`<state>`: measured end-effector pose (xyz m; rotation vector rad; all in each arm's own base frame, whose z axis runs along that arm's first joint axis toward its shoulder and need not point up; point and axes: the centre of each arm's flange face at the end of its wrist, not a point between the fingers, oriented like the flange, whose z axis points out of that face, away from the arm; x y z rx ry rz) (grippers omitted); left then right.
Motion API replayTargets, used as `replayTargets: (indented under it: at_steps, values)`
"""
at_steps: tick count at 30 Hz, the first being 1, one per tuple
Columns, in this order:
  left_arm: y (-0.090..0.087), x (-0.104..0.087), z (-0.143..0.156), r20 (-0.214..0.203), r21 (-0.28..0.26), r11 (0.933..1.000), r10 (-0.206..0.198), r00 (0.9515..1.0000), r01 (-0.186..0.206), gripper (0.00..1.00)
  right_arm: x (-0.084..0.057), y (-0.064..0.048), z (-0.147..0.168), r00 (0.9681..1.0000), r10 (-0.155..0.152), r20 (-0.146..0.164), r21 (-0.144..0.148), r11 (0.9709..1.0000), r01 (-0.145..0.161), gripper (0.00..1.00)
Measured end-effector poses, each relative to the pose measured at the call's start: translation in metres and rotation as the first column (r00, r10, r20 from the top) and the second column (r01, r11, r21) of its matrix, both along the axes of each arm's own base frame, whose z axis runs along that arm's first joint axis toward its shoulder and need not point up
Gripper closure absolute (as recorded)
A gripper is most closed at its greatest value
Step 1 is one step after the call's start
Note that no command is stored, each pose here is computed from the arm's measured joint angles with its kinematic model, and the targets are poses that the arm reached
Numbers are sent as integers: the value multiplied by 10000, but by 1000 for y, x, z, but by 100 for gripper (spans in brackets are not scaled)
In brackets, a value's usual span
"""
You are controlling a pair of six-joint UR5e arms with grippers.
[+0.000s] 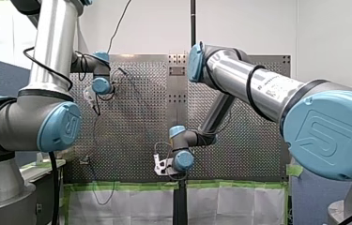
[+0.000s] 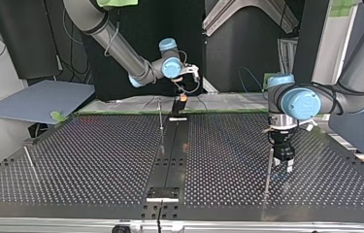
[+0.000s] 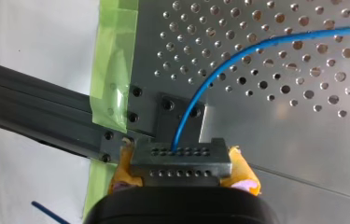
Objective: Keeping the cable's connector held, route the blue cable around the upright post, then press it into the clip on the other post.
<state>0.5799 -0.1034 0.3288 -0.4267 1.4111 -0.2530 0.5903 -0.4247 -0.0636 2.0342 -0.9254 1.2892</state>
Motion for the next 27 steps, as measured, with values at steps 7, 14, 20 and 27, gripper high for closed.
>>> replayTargets:
  at_steps: [7, 14, 20, 27]
  values:
    - [2, 0, 0, -1, -25, 10000, 33, 10000, -33, 13, -12, -9, -26, 9997, -258, 54, 46, 9997, 257, 100]
    - [3, 1, 0, 15, -41, 10000, 75, 10000, -75, 13, -27, -12, -62, 9988, -487, -77, 193, 9986, 488, 100]
    - [5, 1, 0, 18, -48, 9999, 98, 10000, -98, 13, -41, -11, -90, 9969, -722, -303, 397, 9965, 734, 100]
    - [5, 1, 0, 16, -48, 9999, 110, 9999, -109, 13, -56, -12, -117, 9944, -940, -490, 554, 9938, 967, 100]
